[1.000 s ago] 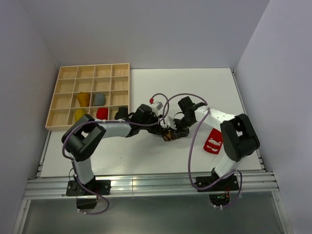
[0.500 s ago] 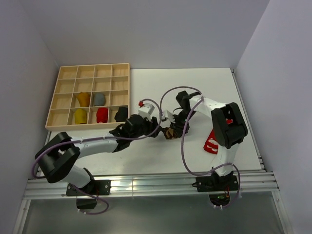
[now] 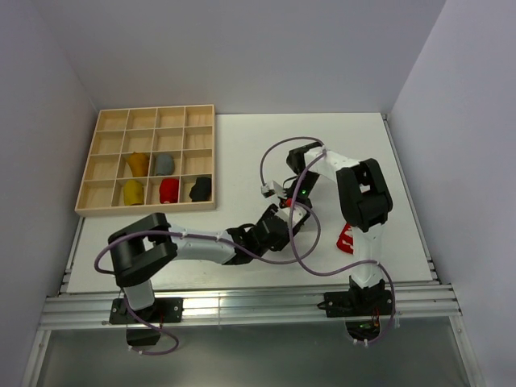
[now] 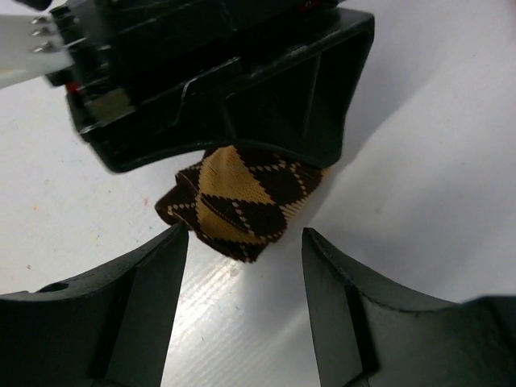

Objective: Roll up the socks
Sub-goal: Roll the sock at the center of the board.

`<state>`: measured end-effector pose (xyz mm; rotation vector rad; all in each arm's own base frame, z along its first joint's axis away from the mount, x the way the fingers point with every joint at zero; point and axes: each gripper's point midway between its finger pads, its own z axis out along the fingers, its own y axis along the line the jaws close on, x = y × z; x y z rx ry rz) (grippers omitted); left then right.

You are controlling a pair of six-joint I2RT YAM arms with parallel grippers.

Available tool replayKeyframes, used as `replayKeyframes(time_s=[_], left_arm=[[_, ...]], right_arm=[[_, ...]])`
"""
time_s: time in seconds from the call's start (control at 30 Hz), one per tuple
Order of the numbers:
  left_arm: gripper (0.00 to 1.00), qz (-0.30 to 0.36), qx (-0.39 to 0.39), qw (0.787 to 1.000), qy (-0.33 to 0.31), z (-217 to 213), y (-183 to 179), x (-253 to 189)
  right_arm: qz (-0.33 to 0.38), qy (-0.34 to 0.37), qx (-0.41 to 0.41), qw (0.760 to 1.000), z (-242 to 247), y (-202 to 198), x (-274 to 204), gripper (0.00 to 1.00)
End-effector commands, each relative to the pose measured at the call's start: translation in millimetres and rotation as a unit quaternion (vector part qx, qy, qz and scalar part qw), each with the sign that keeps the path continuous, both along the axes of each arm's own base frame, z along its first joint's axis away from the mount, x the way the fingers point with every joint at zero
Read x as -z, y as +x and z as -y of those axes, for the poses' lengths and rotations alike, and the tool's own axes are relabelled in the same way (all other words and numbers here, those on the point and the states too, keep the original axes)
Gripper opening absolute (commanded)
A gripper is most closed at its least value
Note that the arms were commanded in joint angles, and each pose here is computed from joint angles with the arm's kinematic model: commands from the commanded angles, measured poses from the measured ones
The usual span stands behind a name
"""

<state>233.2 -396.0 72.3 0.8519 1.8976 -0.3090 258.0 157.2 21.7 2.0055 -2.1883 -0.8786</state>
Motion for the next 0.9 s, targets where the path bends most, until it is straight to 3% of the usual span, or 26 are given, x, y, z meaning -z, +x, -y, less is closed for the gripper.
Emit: replayKeyframes(time_s=[0.0, 0.13, 0.4, 0.87], left_arm=[[0.64, 0.058, -0.010, 0.998, 0.037, 5.7, 16.9, -11.1], [0.65, 0.089, 0.024, 0.992, 0.081, 12.3, 20.6, -8.0], [0.66, 0.065, 0.111, 0.985, 0.113, 39.5, 1.2, 11.6], [0.65, -0.002, 0.122, 0.984, 0.130, 39.9, 18.8, 52.3]], right_arm=[[-0.039, -0.053, -0.008, 0.998, 20.8, -13.5, 8.8, 0.29], [-0.047, -0.059, -0.009, 0.997, 21.4, -14.0, 9.5, 0.29], [-0.051, -0.064, -0.009, 0.997, 22.3, -12.3, 9.0, 0.29], [-0.063, -0.070, -0.011, 0.996, 23.9, -14.2, 9.3, 0.29]])
